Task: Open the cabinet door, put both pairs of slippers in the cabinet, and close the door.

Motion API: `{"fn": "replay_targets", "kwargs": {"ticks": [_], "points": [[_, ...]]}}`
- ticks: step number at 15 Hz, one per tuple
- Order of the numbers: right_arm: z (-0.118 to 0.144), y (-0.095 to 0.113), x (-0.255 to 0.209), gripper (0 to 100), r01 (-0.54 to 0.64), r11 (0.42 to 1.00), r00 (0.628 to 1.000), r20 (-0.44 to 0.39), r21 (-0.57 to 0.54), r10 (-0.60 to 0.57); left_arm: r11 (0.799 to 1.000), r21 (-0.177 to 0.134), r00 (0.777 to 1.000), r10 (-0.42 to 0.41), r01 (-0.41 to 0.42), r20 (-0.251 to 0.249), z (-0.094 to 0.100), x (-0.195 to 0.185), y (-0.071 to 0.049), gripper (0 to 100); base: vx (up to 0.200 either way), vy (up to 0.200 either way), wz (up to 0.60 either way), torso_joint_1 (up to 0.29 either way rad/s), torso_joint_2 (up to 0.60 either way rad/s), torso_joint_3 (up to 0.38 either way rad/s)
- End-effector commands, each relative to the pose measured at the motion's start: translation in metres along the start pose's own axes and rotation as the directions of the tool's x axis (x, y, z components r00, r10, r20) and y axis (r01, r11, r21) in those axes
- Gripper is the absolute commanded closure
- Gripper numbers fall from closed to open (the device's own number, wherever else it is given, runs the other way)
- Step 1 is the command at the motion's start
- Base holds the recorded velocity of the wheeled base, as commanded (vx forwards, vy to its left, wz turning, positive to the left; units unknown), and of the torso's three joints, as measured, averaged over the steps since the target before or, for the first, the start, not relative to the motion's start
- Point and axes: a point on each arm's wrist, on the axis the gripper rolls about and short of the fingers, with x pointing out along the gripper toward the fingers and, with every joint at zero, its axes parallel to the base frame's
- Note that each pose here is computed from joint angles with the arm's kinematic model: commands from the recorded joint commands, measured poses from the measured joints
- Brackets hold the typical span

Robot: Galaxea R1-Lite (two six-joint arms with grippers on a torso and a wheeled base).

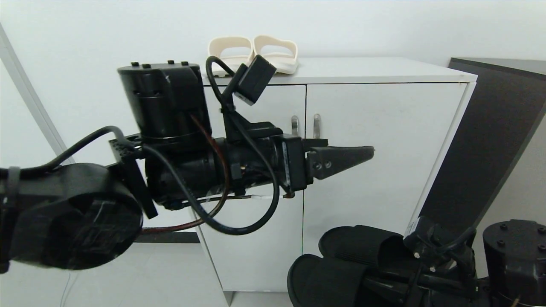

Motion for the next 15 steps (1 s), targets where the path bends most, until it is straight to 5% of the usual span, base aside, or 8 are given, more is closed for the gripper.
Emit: {"fn": "replay_targets", "kwargs": {"ticks": [1, 5, 7, 12, 15], "points": [[-0.001, 0.000, 0.001, 100, -0.001, 1.000, 1.000, -0.004, 0.000, 0.001, 0.998, -0.027, 0.998, 0.064, -0.064, -0.003, -0.005, 0.023, 0.018, 0, 0.000, 0.000, 0.00, 0.000, 0.00, 0.000], [-0.001, 0.000, 0.002, 100, 0.001, 1.000, 1.000, -0.008, 0.001, -0.001, 0.983, -0.060, 0.985, 0.172, -0.171, 0.002, -0.007, 0.018, 0.037, 0, 0.000, 0.000, 0.00, 0.000, 0.00, 0.000], [-0.002, 0.000, 0.003, 100, 0.000, 1.000, 1.000, -0.015, 0.000, 0.000, 0.976, -0.106, 0.981, 0.191, -0.189, 0.011, -0.002, 0.013, 0.040, 0, 0.000, 0.000, 0.00, 0.000, 0.00, 0.000], [-0.003, 0.000, 0.005, 100, 0.001, 1.000, 1.000, -0.018, 0.000, -0.001, 0.967, -0.098, 0.969, 0.242, -0.236, 0.048, 0.005, 0.019, 0.044, 0, 0.000, 0.000, 0.00, 0.000, 0.00, 0.000], [-0.003, -0.001, 0.006, 100, 0.003, 1.000, 1.000, -0.013, -0.001, -0.003, 0.958, -0.109, 0.962, 0.271, -0.267, 0.026, 0.005, 0.023, 0.050, 0, 0.000, 0.000, 0.00, 0.000, 0.00, 0.000]]}}
